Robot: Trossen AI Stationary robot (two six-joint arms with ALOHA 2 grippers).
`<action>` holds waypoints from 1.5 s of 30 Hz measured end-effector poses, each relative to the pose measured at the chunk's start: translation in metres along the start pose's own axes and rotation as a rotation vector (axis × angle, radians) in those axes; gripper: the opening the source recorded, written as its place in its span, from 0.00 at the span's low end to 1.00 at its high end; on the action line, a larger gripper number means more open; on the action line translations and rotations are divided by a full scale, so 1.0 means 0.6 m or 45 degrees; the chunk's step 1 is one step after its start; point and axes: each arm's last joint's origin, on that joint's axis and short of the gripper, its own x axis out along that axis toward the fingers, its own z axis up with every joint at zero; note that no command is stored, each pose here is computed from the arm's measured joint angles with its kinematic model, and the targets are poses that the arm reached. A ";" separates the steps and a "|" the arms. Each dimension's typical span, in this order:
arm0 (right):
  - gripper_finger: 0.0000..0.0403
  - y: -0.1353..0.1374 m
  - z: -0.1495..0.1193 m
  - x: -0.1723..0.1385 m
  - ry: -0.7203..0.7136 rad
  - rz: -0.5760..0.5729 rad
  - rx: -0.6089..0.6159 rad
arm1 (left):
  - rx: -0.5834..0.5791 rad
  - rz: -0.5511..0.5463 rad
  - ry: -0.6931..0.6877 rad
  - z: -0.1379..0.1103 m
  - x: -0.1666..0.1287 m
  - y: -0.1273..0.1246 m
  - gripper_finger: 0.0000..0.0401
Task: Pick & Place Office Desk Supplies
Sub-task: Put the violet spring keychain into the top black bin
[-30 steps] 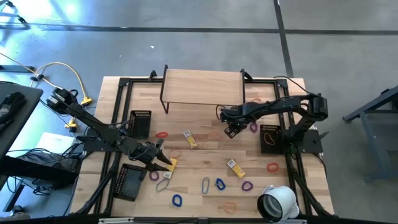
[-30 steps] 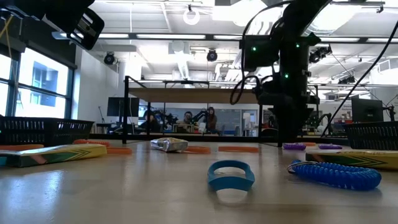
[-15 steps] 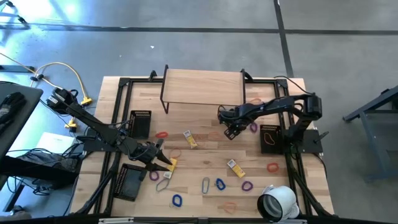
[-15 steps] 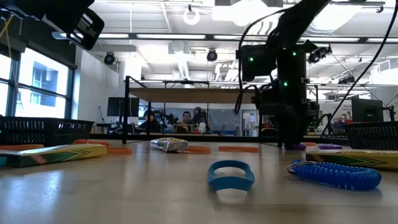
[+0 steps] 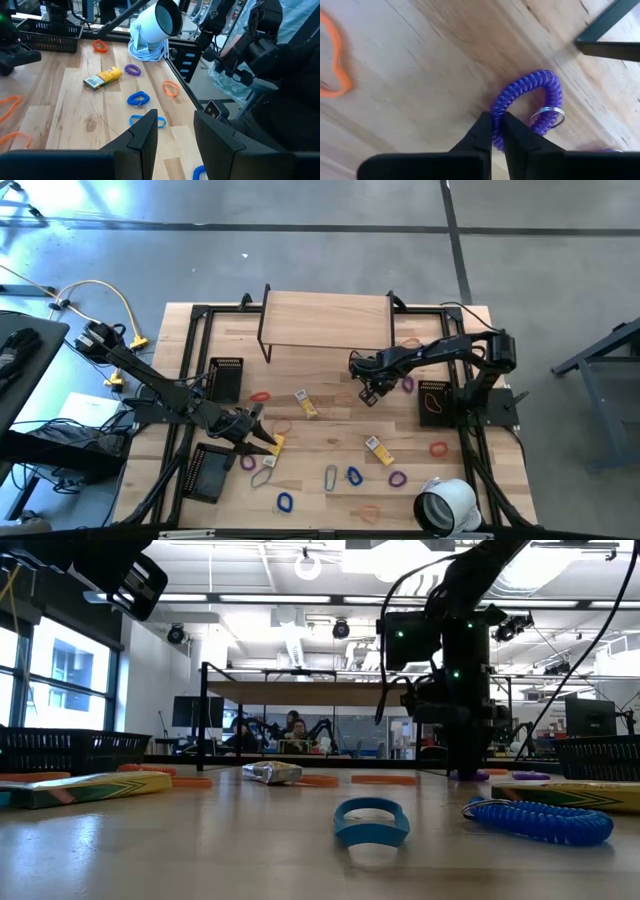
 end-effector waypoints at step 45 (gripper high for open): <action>0.01 0.277 -0.163 -0.171 -0.873 1.073 -1.194 | 0.575 0.209 -0.074 -0.055 0.127 0.028 0.35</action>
